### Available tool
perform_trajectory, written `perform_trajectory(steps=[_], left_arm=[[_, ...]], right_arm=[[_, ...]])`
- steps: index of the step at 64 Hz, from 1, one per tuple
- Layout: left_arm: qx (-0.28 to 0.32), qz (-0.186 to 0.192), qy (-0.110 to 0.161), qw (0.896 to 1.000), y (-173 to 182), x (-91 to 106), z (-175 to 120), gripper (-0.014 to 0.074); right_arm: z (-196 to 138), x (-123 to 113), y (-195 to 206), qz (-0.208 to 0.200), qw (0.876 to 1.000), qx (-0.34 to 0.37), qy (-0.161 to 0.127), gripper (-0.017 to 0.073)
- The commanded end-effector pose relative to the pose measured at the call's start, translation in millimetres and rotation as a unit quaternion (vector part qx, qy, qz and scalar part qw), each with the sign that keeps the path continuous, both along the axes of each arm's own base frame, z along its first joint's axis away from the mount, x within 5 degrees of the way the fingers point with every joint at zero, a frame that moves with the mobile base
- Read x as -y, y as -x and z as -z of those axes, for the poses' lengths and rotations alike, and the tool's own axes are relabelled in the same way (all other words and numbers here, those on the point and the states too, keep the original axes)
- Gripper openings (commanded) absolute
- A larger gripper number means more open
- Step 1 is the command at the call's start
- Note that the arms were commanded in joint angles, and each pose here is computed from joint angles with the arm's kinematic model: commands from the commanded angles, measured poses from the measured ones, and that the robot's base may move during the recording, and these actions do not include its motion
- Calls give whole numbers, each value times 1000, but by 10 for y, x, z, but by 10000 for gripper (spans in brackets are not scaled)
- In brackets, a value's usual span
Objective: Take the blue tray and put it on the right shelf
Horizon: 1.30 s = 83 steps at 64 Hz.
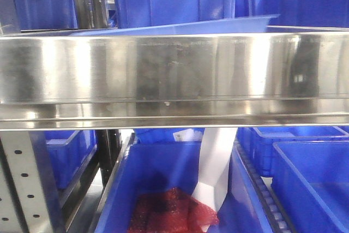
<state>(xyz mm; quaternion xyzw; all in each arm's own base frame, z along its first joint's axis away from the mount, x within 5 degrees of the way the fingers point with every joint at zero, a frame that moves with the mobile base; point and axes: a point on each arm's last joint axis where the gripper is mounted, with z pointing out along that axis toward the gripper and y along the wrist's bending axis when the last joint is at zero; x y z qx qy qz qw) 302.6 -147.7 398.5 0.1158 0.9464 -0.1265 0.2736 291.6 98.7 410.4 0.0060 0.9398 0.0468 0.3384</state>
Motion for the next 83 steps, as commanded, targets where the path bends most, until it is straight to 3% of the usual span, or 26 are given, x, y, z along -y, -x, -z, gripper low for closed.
perform_trajectory(steps=[1,8,20,30,45,55,59,63,83], left_arm=[[93,13,35,995,392,-96,-426,312],[138,25,59,988,778,-205,-488,175],[219,32,105,970,1455,-526,-407,-54],[283,26,134,949,1957,-829,-167,-45],[347,24,160,924,2506,-1156,455,-46],[407,34,147,901,2652,-1261,763,-49],[440,39,141,886,2691,-1290,813,-49],[458,37,149,875,2715,-1304,836,-49],[456,37,149,877,2719,-1306,859,-49]], right_arm=[[-386,129,346,-9,996,83,-18,200],[-447,248,680,-21,993,118,-23,43],[-278,459,1232,-38,986,163,-26,57],[77,597,1614,-71,976,204,-9,57],[641,748,2091,-102,943,315,-19,57],[858,814,2306,-106,917,384,-38,57],[884,828,2360,-107,905,409,-46,57],[892,831,2381,-108,898,423,-50,57],[891,824,2375,-109,894,431,-52,57]])
